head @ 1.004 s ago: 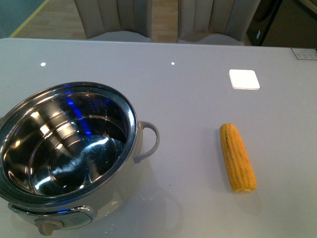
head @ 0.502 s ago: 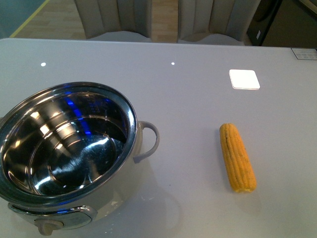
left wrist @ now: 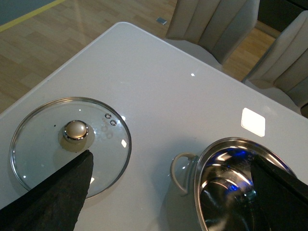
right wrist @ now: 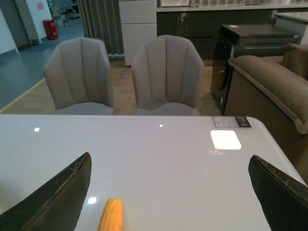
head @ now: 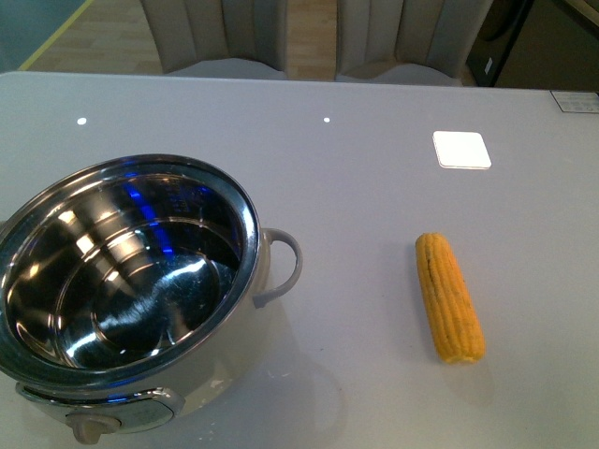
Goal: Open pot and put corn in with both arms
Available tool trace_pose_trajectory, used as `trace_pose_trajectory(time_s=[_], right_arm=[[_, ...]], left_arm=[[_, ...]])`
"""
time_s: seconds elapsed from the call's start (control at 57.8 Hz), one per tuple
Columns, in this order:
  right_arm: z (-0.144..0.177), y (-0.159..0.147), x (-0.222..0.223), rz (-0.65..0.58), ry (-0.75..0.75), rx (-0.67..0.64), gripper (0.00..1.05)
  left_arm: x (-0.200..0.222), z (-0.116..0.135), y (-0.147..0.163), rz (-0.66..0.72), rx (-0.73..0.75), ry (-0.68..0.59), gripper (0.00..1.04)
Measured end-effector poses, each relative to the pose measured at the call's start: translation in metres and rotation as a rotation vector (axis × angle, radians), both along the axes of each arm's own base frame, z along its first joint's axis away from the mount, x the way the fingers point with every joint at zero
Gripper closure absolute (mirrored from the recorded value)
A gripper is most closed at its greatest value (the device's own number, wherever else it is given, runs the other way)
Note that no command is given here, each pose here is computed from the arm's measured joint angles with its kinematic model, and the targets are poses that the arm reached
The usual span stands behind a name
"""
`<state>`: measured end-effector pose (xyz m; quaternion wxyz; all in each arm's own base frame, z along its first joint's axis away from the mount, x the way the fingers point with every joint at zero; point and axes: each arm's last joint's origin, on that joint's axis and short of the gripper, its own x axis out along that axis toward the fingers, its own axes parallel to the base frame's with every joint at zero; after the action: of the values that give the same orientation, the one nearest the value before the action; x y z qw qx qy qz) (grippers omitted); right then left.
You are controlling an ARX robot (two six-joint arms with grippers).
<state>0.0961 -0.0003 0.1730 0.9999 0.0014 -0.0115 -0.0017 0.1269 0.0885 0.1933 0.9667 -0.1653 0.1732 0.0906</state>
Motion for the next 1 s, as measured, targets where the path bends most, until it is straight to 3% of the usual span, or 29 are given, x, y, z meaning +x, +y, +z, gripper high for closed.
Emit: trace_pose_trajectory(time_s=[0.208, 0.502, 0.692, 0.831, 1.004], right_arm=[[0.0, 0.0, 0.0, 0.0, 0.0, 0.0, 0.09], [0.0, 0.0, 0.0, 0.0, 0.0, 0.0, 0.09], [0.0, 0.0, 0.0, 0.0, 0.0, 0.0, 0.09], [0.0, 0.0, 0.0, 0.0, 0.0, 0.0, 0.09], [0.0, 0.0, 0.0, 0.0, 0.0, 0.0, 0.09]], left_arm=[[0.012, 0.005, -0.014, -0.055, -0.003, -0.013, 0.07], [0.003, 0.006, -0.053, -0.285, 0.014, -0.069, 0.07], [-0.001, 0.007, -0.056, -0.3, 0.034, -0.081, 0.08], [-0.004, -0.003, -0.062, -0.176, 0.283, -0.313, 0.32], [-0.009, -0.007, -0.071, -0.172, 0.318, -0.347, 0.62]])
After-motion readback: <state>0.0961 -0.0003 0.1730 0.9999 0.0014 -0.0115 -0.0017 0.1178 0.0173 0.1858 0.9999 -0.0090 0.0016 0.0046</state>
